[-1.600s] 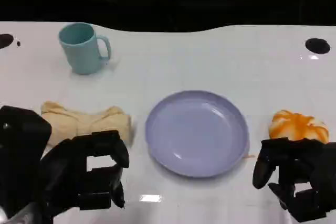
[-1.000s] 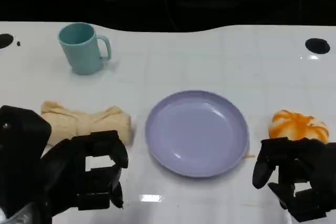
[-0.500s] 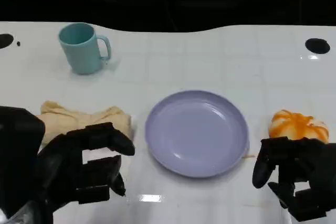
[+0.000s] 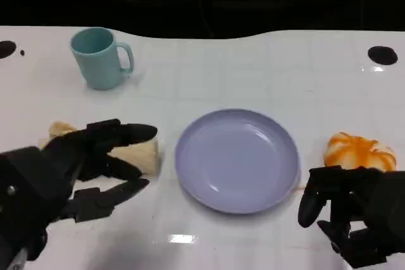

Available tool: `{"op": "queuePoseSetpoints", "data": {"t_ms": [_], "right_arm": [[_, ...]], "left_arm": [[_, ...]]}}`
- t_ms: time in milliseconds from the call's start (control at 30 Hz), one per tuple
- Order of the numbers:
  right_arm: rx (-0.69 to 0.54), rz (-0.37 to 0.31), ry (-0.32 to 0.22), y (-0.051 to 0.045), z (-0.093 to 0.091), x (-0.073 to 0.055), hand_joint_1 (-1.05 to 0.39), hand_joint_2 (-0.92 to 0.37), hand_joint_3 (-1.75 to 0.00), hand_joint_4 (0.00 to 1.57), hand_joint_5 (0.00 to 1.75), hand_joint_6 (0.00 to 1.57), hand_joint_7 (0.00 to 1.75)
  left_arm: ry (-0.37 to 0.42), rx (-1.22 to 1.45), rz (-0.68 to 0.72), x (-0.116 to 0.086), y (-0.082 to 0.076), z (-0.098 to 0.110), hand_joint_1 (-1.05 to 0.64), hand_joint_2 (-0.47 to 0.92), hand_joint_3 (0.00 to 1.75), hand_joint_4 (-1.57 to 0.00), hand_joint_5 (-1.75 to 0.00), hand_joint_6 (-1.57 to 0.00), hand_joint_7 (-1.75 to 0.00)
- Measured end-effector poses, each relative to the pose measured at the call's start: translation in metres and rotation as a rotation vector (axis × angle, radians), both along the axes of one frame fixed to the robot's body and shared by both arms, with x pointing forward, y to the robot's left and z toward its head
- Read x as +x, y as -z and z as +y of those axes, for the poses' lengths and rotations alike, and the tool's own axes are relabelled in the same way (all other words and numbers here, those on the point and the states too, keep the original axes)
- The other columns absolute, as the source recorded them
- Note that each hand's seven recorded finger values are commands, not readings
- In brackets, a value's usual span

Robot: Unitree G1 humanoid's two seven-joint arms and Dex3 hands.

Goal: Grasp the towel on the left side of the plate with the left hand and place it into the plate.

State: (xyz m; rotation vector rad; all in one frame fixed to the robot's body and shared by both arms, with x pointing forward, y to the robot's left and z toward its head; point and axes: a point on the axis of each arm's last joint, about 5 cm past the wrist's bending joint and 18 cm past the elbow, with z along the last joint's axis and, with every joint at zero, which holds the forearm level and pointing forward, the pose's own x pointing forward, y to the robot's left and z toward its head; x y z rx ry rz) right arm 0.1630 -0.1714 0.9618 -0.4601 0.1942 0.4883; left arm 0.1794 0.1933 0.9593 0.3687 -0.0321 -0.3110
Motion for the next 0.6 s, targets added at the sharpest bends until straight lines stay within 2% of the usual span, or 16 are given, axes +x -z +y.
{"op": "queuePoseSetpoints", "data": {"t_ms": [133,300,467,600], "right_arm": [[0.003,-0.007,0.002,-0.0009,0.000,0.000,0.03,-0.60,-1.02,0.68,1.75,0.66,1.48],[0.003,-0.011,0.004,-0.0008,0.001,0.000,0.03,-0.60,-1.03,0.69,1.74,0.67,1.48],[0.003,-0.015,0.004,-0.0015,0.001,-0.001,0.03,-0.59,-1.04,0.69,1.75,0.67,1.48],[0.003,-0.019,0.003,-0.0019,0.001,-0.001,0.03,-0.59,-1.04,0.70,1.75,0.68,1.48]], "left_arm": [[0.013,0.179,-0.092,0.009,-0.004,0.003,-0.41,0.91,0.04,-0.12,-0.66,-0.31,0.00],[0.038,0.459,-0.187,0.023,-0.015,0.004,-0.52,0.91,0.01,-0.08,-0.56,-0.25,0.00],[0.091,0.757,-0.209,0.040,-0.022,-0.002,-0.56,0.86,0.00,-0.09,-0.53,-0.30,-0.03],[0.102,0.858,-0.195,0.053,-0.018,-0.006,-0.56,0.84,0.00,-0.13,-0.53,-0.36,-0.04]]}}
